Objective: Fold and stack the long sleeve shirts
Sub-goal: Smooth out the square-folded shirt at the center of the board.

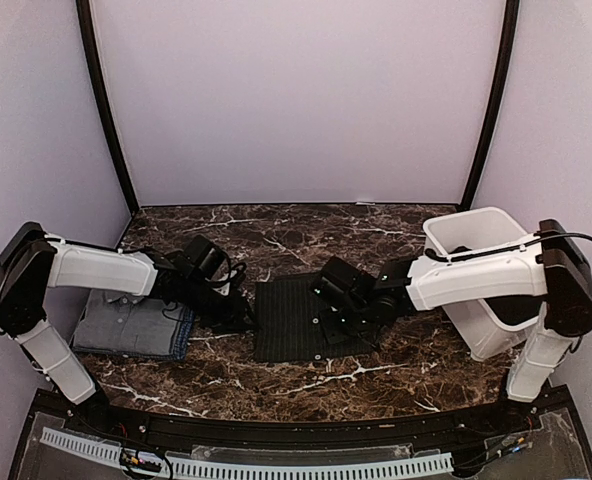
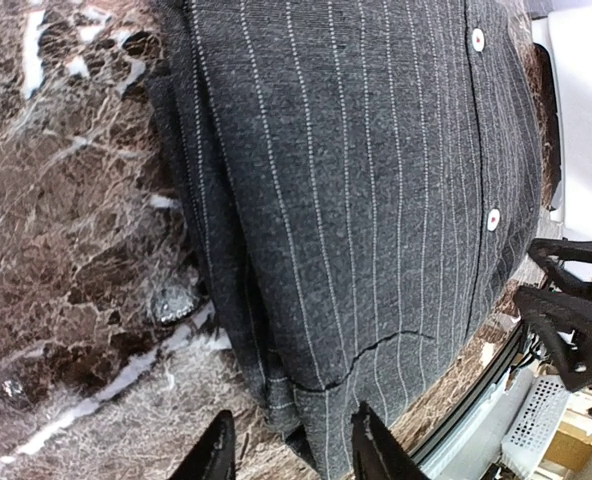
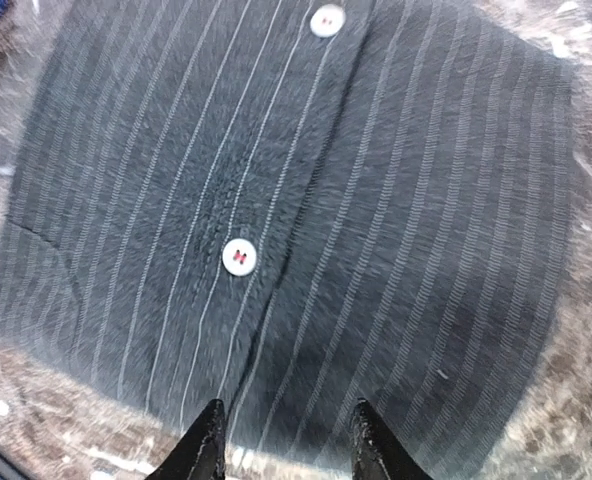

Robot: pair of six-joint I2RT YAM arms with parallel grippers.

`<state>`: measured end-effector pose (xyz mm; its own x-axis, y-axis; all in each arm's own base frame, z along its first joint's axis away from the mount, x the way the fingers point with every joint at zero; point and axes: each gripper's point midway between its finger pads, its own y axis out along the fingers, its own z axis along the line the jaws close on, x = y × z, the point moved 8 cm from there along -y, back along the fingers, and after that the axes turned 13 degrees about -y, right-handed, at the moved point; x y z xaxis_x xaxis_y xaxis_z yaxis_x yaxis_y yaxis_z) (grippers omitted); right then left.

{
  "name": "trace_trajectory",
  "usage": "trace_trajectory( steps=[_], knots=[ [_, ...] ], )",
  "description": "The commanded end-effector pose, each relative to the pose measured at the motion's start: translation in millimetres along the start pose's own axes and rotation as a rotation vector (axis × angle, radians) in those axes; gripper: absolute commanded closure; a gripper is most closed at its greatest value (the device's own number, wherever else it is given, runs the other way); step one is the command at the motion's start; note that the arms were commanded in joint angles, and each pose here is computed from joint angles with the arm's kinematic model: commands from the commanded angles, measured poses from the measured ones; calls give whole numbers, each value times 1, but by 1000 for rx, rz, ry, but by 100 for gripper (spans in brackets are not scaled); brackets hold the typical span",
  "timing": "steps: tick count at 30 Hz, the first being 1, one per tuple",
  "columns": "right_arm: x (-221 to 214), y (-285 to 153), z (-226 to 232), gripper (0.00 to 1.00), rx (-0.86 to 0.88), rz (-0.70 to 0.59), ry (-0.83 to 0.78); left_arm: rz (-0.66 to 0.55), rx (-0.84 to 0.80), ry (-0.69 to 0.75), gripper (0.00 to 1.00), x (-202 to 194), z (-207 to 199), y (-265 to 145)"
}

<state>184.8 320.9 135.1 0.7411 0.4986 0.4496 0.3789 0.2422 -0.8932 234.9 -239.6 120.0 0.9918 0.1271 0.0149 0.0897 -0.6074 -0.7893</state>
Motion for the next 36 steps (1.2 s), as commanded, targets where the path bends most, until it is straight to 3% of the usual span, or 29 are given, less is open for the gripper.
trace_trajectory(
  steps=[1, 9, 19, 36],
  knots=[
    [-7, -22, -18, 61, -31, -29, 57, -13, -19, 11, 60, 2, 2, 2],
    [-43, -12, -44, 70, -1, 8, 136, -15, -7, -9, 60, 7, 8, 18],
    [-71, 12, -52, 78, 5, 82, 161, -20, 53, -59, 69, 8, 23, 31],
    [-28, -39, -64, 75, -18, -78, 177, 17, 100, -141, 72, 0, 39, 44]
  ],
)
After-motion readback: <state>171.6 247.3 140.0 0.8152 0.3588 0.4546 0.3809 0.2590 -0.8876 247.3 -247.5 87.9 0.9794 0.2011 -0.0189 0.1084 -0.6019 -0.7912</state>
